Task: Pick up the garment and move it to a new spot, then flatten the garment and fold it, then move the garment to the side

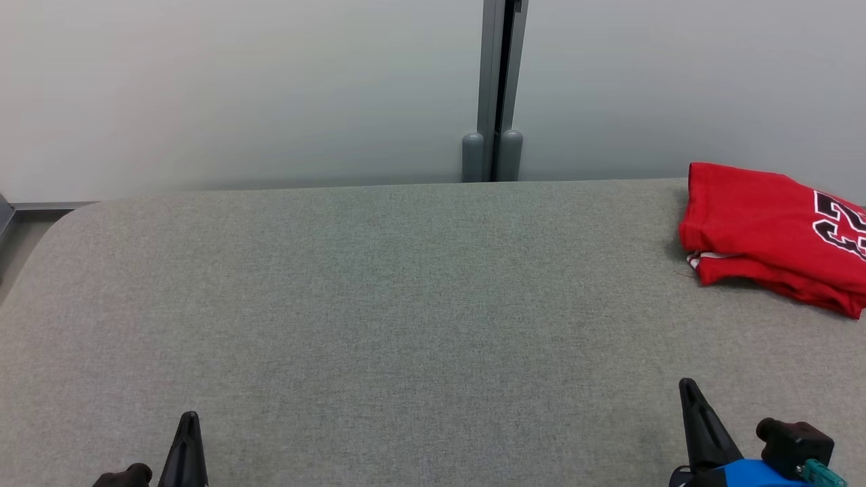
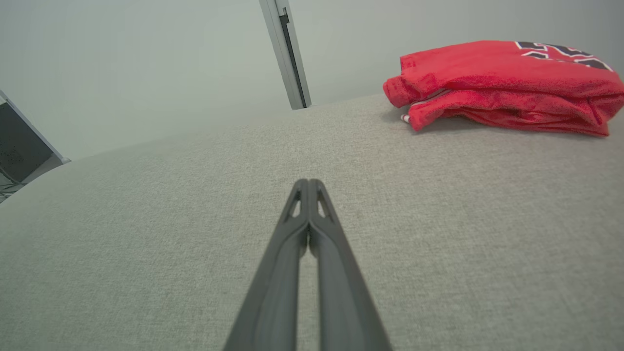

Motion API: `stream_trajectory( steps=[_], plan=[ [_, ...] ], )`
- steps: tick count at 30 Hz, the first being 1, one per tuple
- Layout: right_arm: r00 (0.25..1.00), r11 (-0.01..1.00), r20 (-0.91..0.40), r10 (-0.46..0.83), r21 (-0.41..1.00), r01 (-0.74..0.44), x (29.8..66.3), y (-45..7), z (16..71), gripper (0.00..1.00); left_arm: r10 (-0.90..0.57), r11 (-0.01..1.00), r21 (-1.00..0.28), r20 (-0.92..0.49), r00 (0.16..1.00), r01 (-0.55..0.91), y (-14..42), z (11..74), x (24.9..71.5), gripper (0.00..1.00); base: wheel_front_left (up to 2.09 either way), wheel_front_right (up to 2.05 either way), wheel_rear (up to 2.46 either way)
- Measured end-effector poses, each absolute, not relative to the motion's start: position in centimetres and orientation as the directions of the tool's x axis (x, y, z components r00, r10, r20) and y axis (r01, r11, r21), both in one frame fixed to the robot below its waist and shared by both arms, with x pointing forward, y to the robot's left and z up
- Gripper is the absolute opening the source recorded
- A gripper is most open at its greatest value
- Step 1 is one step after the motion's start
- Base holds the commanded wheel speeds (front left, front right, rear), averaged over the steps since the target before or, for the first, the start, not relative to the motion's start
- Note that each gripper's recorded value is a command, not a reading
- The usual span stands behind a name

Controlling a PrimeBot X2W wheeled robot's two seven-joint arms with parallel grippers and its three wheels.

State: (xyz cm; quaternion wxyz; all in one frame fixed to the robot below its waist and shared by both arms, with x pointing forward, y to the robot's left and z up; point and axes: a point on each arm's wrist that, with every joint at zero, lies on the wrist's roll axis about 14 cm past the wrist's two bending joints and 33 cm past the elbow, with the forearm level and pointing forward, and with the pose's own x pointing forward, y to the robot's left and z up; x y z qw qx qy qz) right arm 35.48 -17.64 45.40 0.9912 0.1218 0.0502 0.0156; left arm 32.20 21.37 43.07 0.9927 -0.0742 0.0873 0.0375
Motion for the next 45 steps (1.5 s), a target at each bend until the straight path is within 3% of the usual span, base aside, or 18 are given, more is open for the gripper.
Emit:
stream_trajectory(
  steps=[20, 45],
  plan=[
    [0.993, 0.833, -0.119, -0.017, 0.547, 0.08, 35.9, -18.9, 45.7, 0.0, 0.101, 0.862, -0.478, -0.165, 0.981, -0.169, 21.8, 44.3, 33.7, 0.0, 0.0, 0.0, 0.0],
    [0.993, 0.603, -0.112, -0.034, 0.79, 0.11, 37.0, -19.5, 46.9, 0.0, 0.095, 0.631, -0.755, -0.152, 0.984, -0.178, 21.6, 45.6, 35.3, 0.0, 0.0, 0.0, 0.0]
  ],
)
